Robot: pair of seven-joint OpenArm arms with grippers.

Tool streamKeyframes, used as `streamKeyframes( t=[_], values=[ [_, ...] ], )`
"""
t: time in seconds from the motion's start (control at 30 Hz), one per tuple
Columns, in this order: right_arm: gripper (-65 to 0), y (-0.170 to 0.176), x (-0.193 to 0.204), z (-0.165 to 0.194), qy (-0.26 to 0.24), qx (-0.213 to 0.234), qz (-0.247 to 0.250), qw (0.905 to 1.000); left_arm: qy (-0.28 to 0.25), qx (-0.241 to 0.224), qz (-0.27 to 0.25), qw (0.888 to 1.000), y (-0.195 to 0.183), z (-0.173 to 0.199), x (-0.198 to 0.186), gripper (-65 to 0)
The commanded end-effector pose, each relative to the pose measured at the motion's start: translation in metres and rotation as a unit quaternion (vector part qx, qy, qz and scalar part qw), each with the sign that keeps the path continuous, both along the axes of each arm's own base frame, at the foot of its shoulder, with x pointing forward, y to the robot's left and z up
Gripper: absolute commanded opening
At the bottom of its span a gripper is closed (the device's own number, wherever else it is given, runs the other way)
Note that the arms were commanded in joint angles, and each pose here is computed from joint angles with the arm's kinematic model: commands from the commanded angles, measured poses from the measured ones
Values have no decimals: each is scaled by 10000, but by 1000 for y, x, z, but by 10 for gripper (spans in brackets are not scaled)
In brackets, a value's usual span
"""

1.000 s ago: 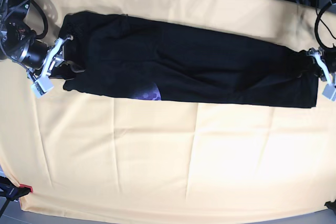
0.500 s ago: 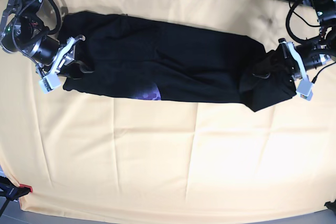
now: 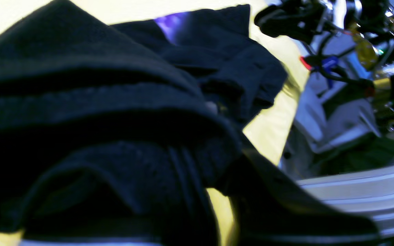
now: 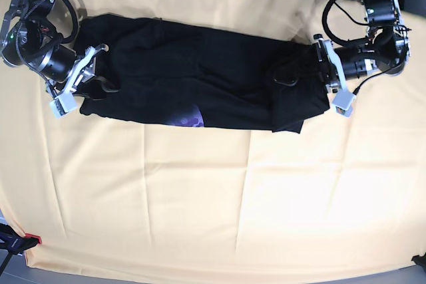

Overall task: Fold the T-shirt properly
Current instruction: 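Fold the strip end with the left gripper toward the right gripper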

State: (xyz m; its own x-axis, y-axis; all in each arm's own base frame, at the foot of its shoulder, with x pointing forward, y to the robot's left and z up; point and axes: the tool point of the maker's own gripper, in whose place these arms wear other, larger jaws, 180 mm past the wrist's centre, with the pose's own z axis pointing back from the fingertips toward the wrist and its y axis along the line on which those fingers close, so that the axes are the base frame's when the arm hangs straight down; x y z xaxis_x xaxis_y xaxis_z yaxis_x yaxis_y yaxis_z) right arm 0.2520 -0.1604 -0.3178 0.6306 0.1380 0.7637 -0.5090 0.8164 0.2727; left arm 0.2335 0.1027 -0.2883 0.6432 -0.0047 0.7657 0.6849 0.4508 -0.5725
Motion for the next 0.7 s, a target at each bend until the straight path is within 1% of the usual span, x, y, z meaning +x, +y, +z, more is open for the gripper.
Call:
streamKeyframes(
  t=[0.0,0.03,0.07,0.1,0.17,0.27,0.4,0.53,0.67],
  values=[
    [-378,-1,7,13,-244,44,27,9997,-126,-102,-91,9998,-4,10,2,-418],
    [-378,-1,7,13,-245,48,28,9997,22,-145,-129,9998,-9,8,0,-317],
    [-378,0,7,13,-245,57,30,9997,140,-219,-122,9996,-13,8,0,-252],
    [-378,0,7,13,-247,55,29,9997,225,-268,-105,9993,-15,8,0,-225],
    [-378,0,7,13,-247,57,30,9997,265,-323,-52,9991,-15,9,2,-222],
    [-378,0,7,13,-249,61,29,9997,169,-474,98,9987,-14,15,7,-222],
    [-378,0,7,14,-255,79,32,9996,35,-589,130,9982,-18,22,14,-222],
    [-378,0,7,13,-254,78,32,9996,-404,-717,69,9966,-24,35,23,-222],
    [-378,2,7,16,-276,157,48,9995,-507,-965,65,9940,-37,43,28,-222]
  ],
)
